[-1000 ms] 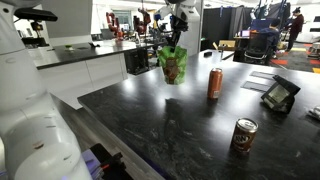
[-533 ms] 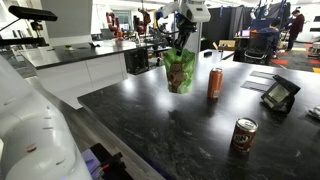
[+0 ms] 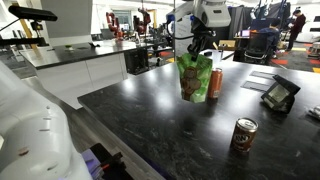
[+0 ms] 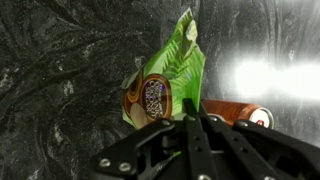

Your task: Move the green bag forward

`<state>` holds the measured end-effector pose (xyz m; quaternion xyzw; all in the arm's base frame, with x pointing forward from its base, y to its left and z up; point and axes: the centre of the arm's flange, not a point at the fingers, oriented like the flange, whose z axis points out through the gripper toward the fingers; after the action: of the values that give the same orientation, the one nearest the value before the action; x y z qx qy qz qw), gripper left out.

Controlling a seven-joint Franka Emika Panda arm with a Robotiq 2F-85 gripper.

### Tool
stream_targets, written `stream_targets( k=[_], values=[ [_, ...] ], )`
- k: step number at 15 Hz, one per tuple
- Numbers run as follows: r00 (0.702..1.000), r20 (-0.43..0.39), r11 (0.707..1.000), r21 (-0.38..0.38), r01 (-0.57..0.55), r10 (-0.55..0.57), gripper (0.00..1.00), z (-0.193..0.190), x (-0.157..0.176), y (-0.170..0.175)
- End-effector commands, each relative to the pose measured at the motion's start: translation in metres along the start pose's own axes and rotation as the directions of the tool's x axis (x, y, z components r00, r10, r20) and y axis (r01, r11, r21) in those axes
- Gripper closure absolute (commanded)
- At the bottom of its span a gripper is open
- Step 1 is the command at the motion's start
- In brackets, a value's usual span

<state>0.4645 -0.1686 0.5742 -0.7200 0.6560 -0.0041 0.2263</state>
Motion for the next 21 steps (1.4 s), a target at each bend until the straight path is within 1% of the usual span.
stream_targets(
  k=[1, 4, 7, 10, 14, 17, 19, 20, 21],
  values=[
    [0.997, -0.019, 0.995, 0.067, -0.068, 0.069, 1.0, -0.014, 0.027, 0.021],
    [0.994, -0.037, 0.984, 0.148, -0.1, 0.107, 1.0, -0.022, 0.054, 0.025],
    [0.986, -0.066, 0.969, 0.202, -0.139, 0.155, 1.0, -0.027, 0.072, 0.027],
    [0.976, -0.084, 0.958, 0.223, -0.179, 0.202, 1.0, -0.023, 0.09, 0.031],
    [0.964, -0.064, 0.943, 0.237, -0.235, 0.257, 1.0, -0.005, 0.115, 0.039],
    [0.954, -0.059, 0.929, 0.254, -0.27, 0.294, 1.0, 0.003, 0.126, 0.041],
    [0.95, -0.061, 0.927, 0.247, -0.282, 0.306, 1.0, 0.007, 0.126, 0.041],
    [0.949, -0.062, 0.928, 0.239, -0.286, 0.308, 0.74, 0.008, 0.124, 0.039],
    [0.951, -0.068, 0.931, 0.233, -0.28, 0.303, 0.73, 0.008, 0.119, 0.037]
  ],
)
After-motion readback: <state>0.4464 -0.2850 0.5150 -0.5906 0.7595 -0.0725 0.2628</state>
